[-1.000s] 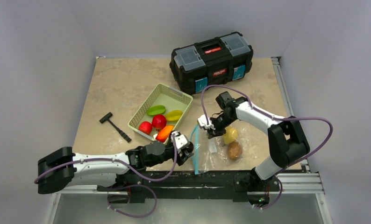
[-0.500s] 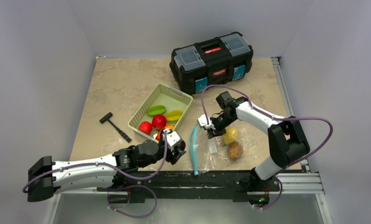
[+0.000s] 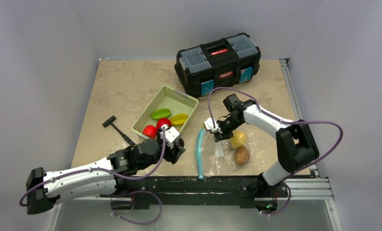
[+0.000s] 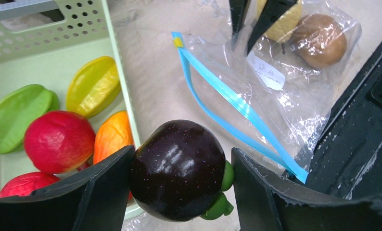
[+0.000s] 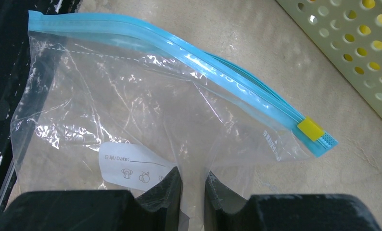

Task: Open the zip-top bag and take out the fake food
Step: Pick up the fake fruit from the zipper food storage bag.

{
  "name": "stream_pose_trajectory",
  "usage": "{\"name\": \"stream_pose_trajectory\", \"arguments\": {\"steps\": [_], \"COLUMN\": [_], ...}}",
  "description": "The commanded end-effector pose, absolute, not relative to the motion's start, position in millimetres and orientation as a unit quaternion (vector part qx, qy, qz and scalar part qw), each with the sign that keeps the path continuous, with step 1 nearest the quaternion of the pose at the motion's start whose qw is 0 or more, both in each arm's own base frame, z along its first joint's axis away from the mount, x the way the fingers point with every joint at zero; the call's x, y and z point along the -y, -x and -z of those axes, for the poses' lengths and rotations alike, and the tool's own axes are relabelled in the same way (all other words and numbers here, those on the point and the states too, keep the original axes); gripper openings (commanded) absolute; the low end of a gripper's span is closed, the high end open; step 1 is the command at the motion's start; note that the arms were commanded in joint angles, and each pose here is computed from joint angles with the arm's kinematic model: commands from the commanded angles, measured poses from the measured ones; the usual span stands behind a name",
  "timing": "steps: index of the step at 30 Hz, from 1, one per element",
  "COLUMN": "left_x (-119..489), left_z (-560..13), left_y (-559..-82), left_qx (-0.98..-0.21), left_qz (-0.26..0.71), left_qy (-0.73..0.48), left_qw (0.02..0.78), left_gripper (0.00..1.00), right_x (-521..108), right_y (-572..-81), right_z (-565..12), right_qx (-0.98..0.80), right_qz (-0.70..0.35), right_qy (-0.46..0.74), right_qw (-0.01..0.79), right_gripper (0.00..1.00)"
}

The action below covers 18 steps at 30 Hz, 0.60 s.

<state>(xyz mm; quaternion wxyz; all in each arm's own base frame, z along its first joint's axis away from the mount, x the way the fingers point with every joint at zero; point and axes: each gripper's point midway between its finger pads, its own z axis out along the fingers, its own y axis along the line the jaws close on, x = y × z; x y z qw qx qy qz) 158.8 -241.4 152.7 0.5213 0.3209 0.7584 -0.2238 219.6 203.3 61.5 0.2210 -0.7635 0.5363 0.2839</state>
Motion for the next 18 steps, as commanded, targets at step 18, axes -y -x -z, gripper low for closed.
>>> {"name": "stream_pose_trajectory", "arguments": {"steps": [18], "left_x": [204], "left_z": [-199], "left_y": [-207], "left_qx": [-0.782], "left_qz": [0.219], "left_qy": [-0.192], "left_qw": [0.551], "left_gripper": [0.00], "right_x": [-203], "right_y": [-222], "right_z": [-69], "right_qx": [-0.536], "right_qz": [-0.281], "right_qy": [0.760], "right_qw": [0.235], "right_gripper": [0.19]}}
